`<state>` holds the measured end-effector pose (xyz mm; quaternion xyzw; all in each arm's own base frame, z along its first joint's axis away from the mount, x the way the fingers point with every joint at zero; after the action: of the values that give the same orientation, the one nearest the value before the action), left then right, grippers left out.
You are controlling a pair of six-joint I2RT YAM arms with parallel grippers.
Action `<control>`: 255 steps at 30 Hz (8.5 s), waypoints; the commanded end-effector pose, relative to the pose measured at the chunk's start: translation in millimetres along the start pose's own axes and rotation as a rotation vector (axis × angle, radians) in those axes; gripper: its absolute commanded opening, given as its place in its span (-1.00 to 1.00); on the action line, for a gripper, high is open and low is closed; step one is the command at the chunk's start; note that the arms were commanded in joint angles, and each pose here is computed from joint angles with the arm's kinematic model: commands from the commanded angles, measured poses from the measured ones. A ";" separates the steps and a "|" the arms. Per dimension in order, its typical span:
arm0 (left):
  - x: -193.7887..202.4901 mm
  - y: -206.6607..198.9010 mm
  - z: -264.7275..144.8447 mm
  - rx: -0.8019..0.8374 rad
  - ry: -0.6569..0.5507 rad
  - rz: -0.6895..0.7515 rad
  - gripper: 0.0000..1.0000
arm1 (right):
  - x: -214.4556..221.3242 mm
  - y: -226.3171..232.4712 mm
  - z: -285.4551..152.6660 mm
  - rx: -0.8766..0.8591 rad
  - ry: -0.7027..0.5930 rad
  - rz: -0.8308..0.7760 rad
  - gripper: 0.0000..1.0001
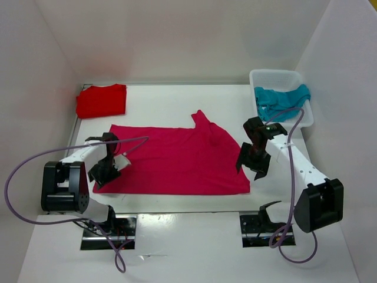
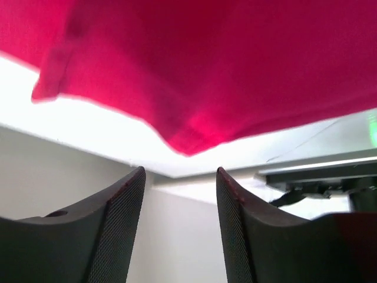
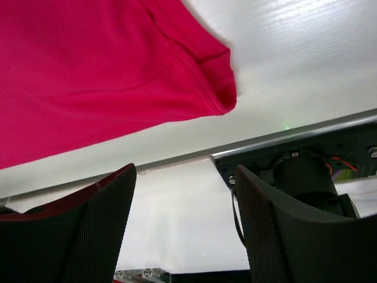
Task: Fold and stack the t-shirts
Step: Fold the flattened tshirt in 1/3 of the way, then grap the side of the flattened tshirt furthest away from the robot with both arms, then fold the other side of the tshirt into a rectangle
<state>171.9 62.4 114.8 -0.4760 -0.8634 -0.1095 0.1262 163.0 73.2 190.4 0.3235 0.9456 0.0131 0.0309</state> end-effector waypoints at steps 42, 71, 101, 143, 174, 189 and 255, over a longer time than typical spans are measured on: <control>-95.1 216.8 -29.3 -0.227 -0.670 -0.670 0.38 | -169.9 283.2 126.0 -0.214 -0.442 -0.495 0.38; -142.1 226.6 8.5 -0.102 -0.673 -0.643 -0.01 | -217.7 204.5 70.3 -0.368 -0.445 -0.260 0.32; -138.9 215.4 -9.5 -0.078 -0.702 -0.601 -1.00 | -234.6 192.6 101.2 -0.103 -0.427 -0.135 0.42; -43.1 94.0 -82.1 -0.348 -0.682 -0.129 -1.00 | -61.3 57.7 -18.4 -0.499 -0.263 -0.171 -1.00; -42.5 120.9 -78.8 -0.541 -0.593 -0.072 -0.95 | -2.0 58.9 -9.2 -0.228 -0.110 -0.201 -1.00; -43.5 107.4 -96.5 -0.543 -0.724 -0.043 -0.92 | 0.1 59.8 11.1 -0.208 -0.071 -0.214 -1.00; -38.9 56.0 -29.1 -0.250 -0.311 0.086 -0.87 | -1.9 149.9 71.0 -0.245 -0.047 -0.455 0.43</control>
<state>235.5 50.6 123.3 -0.5496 -0.8259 -0.1182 -0.0426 248.6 178.0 127.0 0.1180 0.9859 0.0938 0.0724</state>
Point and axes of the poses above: each gripper's point midway between its finger pads, its own z axis out along the fingers, its own y axis along the line the jaws close on, x = y × z, the point moved 8 cm from there along -z, back along the fingers, and after that the axes turned 14 degrees about z, right-handed, at the moved point
